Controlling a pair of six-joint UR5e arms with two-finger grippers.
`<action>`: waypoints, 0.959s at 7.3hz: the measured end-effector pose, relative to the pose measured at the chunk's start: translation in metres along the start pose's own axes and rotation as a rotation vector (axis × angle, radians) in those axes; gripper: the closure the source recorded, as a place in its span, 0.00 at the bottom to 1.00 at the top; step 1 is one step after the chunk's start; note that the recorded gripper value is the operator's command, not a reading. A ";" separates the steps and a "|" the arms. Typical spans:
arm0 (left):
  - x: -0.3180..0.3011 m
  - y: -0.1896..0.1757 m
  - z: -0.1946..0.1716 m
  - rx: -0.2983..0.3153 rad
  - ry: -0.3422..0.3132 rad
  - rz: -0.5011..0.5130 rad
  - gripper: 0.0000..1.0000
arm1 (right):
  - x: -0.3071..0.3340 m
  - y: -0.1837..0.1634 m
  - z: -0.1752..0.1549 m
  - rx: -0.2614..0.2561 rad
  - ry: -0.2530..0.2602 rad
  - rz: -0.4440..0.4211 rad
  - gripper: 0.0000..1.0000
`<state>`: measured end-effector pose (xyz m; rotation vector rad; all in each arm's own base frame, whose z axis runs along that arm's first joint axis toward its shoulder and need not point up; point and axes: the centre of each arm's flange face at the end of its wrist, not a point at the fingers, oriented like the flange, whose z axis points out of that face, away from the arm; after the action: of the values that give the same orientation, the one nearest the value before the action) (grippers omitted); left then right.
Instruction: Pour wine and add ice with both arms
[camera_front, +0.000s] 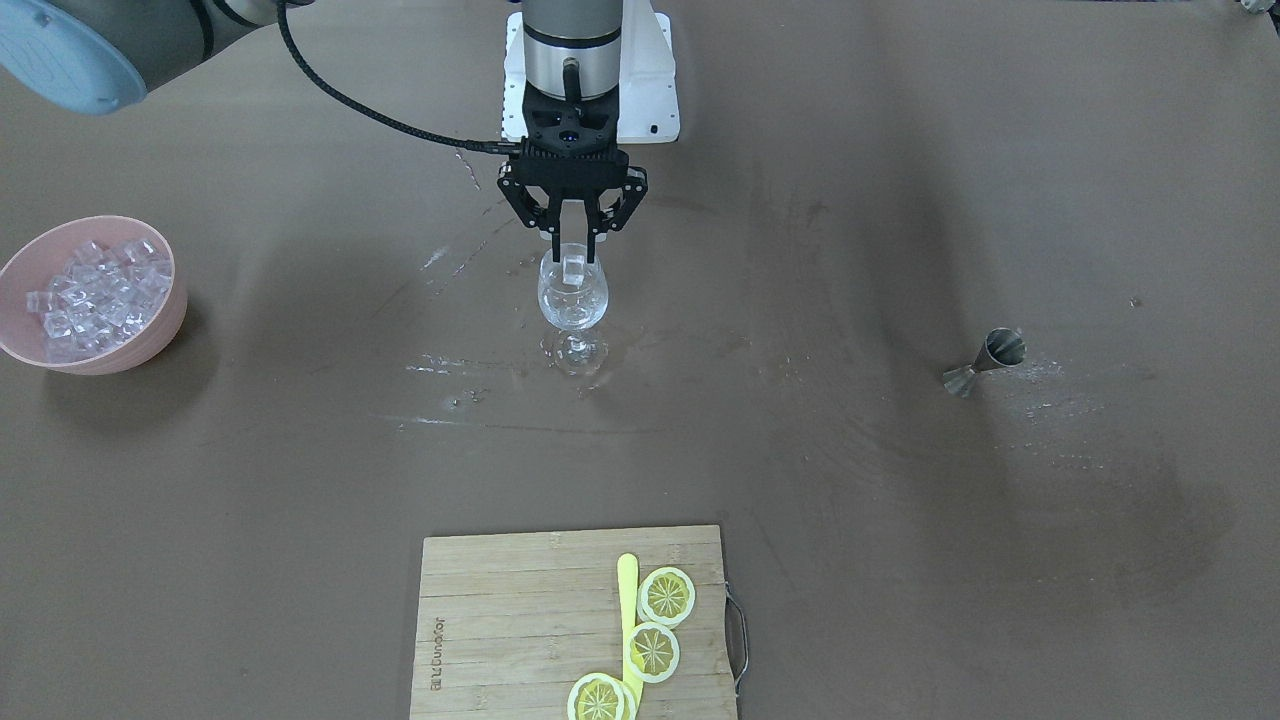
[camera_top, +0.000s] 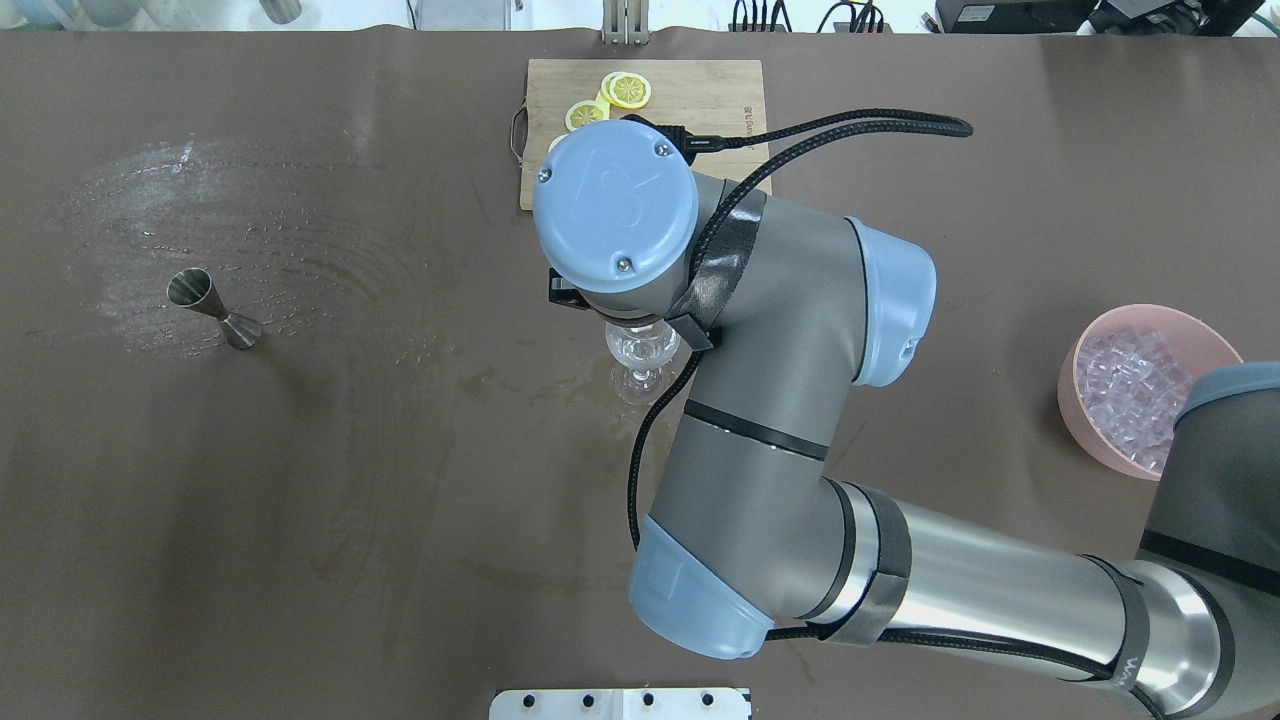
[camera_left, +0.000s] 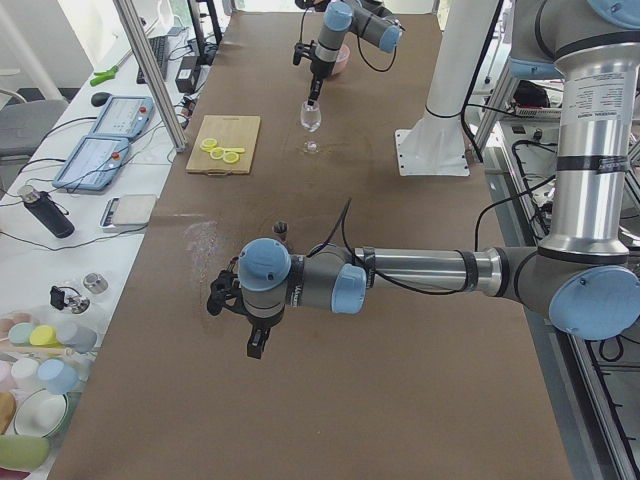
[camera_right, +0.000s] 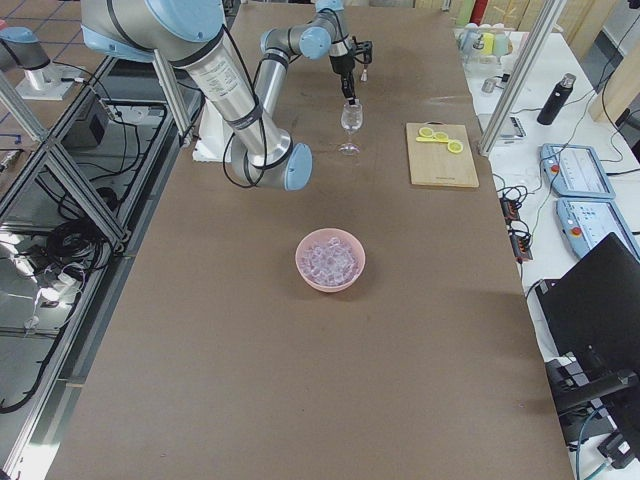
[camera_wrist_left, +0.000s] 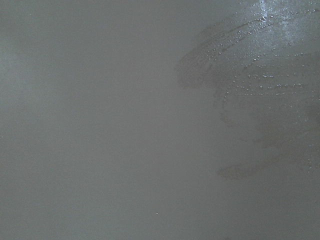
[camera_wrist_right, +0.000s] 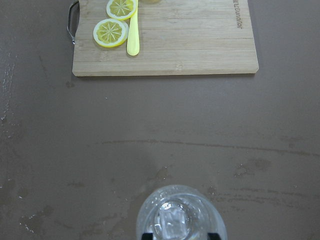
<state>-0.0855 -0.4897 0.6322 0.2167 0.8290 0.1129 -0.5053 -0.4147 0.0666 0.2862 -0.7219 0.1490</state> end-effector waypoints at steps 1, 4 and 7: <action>0.000 0.000 0.000 0.000 0.000 0.000 0.01 | -0.001 0.002 -0.001 0.005 -0.001 -0.006 0.00; 0.000 0.000 0.000 0.000 0.000 -0.001 0.01 | -0.001 0.001 -0.007 -0.002 -0.017 -0.010 0.00; 0.000 0.000 0.001 -0.008 -0.004 -0.027 0.01 | 0.040 -0.051 -0.024 -0.064 -0.053 0.052 0.00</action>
<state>-0.0852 -0.4898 0.6326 0.1983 0.8271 0.0900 -0.4485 -0.4545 0.0657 0.2109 -0.7857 0.1673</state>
